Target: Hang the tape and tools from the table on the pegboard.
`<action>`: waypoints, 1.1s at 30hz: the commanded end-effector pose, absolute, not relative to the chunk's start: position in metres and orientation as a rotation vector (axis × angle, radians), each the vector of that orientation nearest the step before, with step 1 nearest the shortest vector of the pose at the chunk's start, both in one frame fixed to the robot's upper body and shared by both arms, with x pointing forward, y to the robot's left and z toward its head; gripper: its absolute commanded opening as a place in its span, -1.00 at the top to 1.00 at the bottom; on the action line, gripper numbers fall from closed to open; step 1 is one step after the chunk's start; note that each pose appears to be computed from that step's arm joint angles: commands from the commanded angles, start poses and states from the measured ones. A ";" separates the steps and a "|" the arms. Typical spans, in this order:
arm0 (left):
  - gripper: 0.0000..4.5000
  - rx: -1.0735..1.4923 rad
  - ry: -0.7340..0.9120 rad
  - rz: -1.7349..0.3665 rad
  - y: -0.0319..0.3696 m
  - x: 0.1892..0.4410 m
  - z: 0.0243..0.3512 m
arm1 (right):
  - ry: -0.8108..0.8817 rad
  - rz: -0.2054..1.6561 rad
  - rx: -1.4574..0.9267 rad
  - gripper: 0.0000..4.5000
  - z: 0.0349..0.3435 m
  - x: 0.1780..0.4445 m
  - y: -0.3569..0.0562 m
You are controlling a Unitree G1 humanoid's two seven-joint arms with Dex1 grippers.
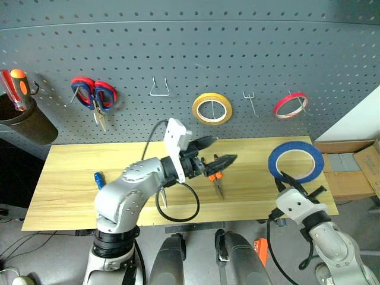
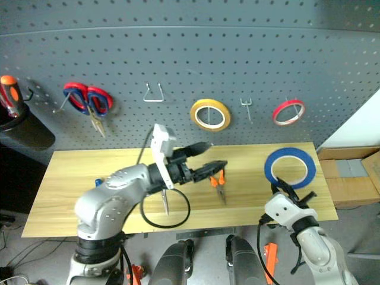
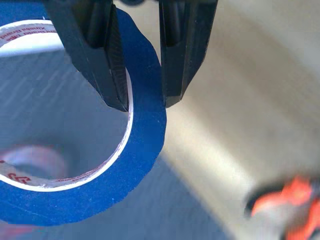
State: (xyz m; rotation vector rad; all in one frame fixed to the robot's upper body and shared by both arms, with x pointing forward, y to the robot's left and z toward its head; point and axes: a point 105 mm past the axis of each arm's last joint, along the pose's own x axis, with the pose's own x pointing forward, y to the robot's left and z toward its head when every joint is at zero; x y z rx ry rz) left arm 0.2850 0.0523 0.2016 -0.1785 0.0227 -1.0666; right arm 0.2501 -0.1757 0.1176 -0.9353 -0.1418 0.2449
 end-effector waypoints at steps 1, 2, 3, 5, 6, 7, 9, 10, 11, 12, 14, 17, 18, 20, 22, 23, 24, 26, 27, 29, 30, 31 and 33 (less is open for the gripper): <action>-1.00 -0.209 -0.016 -1.029 0.067 0.276 0.224 | -0.303 0.269 -0.976 0.84 0.140 0.247 -0.159; -1.00 -0.224 -0.014 -1.009 0.072 0.277 0.226 | -0.333 0.289 -0.990 0.84 0.141 0.249 -0.155; -1.00 -0.232 -0.009 -0.994 0.076 0.277 0.227 | -0.361 0.307 -1.002 0.84 0.143 0.252 -0.151; -1.00 -0.223 0.001 -0.959 0.082 0.279 0.226 | -0.416 0.341 -1.029 0.84 0.147 0.262 -0.145; -1.00 -0.221 0.005 -0.951 0.083 0.280 0.225 | -0.431 0.347 -1.034 0.84 0.148 0.266 -0.144; -1.00 -0.222 0.008 -0.948 0.083 0.281 0.225 | -0.445 0.355 -1.034 0.84 0.150 0.270 -0.143; -1.00 -0.218 0.010 -0.952 0.080 0.282 0.223 | -0.463 0.374 -1.038 0.84 0.152 0.280 -0.143; -1.00 -0.213 0.011 -0.955 0.078 0.282 0.223 | -0.468 0.383 -1.042 0.84 0.152 0.283 -0.143; -1.00 -0.199 0.012 -0.958 0.077 0.282 0.222 | -0.472 0.388 -1.044 0.84 0.152 0.286 -0.144; -1.00 -0.185 0.013 -0.961 0.075 0.282 0.220 | -0.478 0.392 -1.047 0.84 0.152 0.288 -0.145; -1.00 -0.182 0.007 -0.977 0.069 0.282 0.220 | -0.472 0.421 -1.056 0.84 0.150 0.296 -0.150; -1.00 -0.196 -0.003 -0.996 0.058 0.282 0.219 | -0.451 0.469 -1.071 0.84 0.145 0.307 -0.157; -1.00 -0.192 -0.002 -1.012 0.053 0.280 0.218 | -0.445 0.477 -1.077 0.84 0.145 0.312 -0.160; -1.00 -0.198 -0.001 -1.028 0.048 0.277 0.216 | -0.460 0.482 -1.095 0.84 0.149 0.319 -0.165; -1.00 -0.200 -0.001 -1.031 0.046 0.277 0.215 | -0.475 0.489 -1.108 0.84 0.152 0.323 -0.168; -1.00 -0.199 0.000 -1.033 0.046 0.277 0.215 | -0.483 0.491 -1.117 0.84 0.154 0.325 -0.169; -1.00 -0.199 0.001 -1.035 0.045 0.277 0.214 | -0.491 0.492 -1.127 0.84 0.156 0.328 -0.171; -1.00 -0.200 0.001 -1.036 0.044 0.277 0.213 | -0.511 0.495 -1.143 0.84 0.159 0.331 -0.172; -1.00 -0.200 0.001 -1.036 0.044 0.277 0.213 | -0.519 0.496 -1.145 0.84 0.160 0.332 -0.172; -1.00 -0.196 0.002 -1.036 0.045 0.277 0.213 | -0.531 0.502 -1.147 0.84 0.162 0.336 -0.170; -1.00 -0.195 0.002 -1.033 0.046 0.277 0.213 | -0.537 0.511 -1.145 0.84 0.161 0.337 -0.168; -1.00 -0.194 0.002 -1.030 0.046 0.277 0.213 | -0.542 0.520 -1.144 0.84 0.161 0.337 -0.166; -1.00 -0.193 0.002 -1.029 0.047 0.277 0.213 | -0.547 0.534 -1.138 0.84 0.160 0.338 -0.163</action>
